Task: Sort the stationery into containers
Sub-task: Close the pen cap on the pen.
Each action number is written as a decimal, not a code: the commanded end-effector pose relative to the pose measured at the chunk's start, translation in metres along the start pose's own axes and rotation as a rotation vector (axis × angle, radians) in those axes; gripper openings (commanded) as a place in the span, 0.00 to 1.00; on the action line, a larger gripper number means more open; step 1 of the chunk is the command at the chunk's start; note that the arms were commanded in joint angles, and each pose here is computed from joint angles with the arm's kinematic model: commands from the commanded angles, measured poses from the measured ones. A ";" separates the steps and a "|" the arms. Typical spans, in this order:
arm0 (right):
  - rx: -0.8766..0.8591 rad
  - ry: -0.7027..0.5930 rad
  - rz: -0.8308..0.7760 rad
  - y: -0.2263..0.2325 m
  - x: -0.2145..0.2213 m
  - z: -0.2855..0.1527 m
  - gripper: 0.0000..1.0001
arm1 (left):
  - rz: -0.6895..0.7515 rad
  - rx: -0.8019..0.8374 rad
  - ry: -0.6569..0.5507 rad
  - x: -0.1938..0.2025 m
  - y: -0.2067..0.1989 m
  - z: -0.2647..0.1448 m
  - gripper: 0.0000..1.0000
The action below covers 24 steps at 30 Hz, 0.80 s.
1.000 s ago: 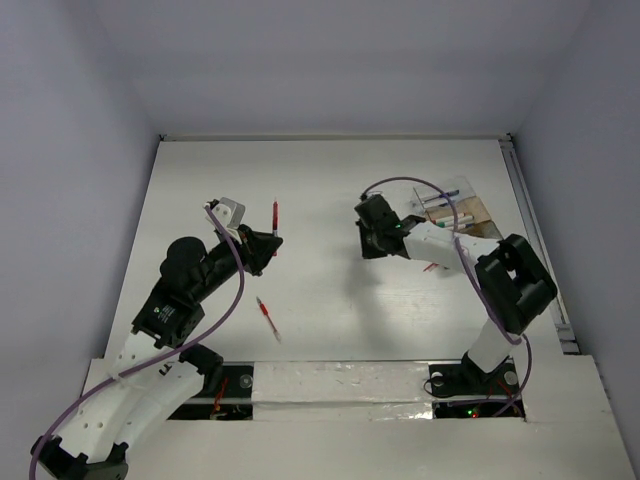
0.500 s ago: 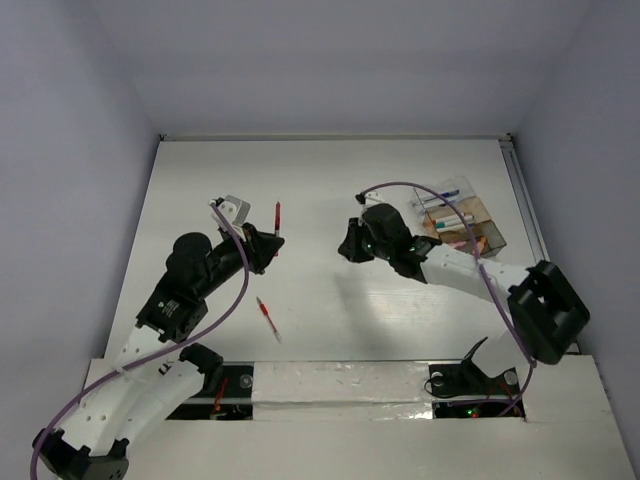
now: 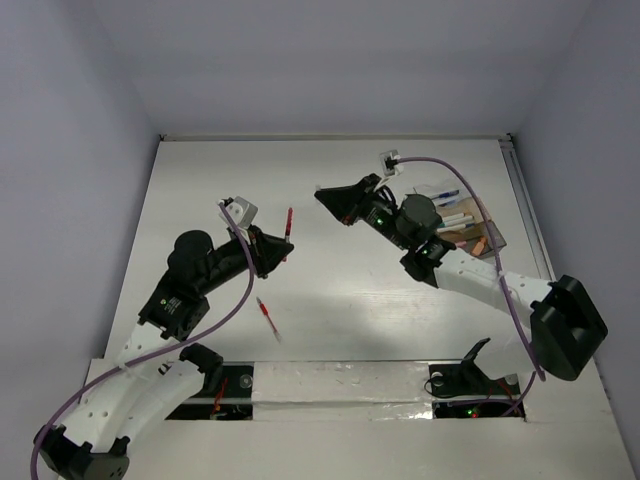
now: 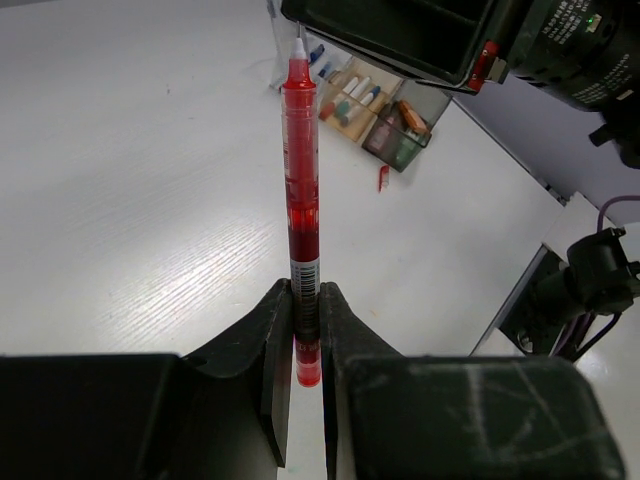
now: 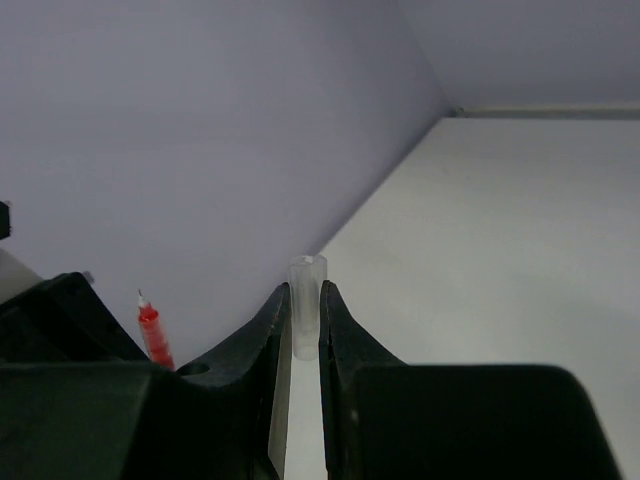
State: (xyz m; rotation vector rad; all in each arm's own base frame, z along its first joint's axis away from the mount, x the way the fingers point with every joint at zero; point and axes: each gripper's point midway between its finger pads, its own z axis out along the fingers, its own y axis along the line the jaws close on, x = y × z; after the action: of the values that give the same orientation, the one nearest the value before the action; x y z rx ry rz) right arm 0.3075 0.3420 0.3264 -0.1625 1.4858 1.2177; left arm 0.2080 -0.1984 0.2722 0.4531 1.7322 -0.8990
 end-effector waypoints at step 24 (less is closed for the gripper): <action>-0.354 -0.157 0.036 0.100 -0.037 0.019 0.00 | 0.027 0.035 -0.046 -0.017 -0.004 0.005 0.00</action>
State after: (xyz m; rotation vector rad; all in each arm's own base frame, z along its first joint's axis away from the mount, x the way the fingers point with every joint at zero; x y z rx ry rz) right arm 0.2756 0.3840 0.3780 -0.2471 1.2732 1.4486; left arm 0.2101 -0.2045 0.2687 0.4756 1.7418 -0.9231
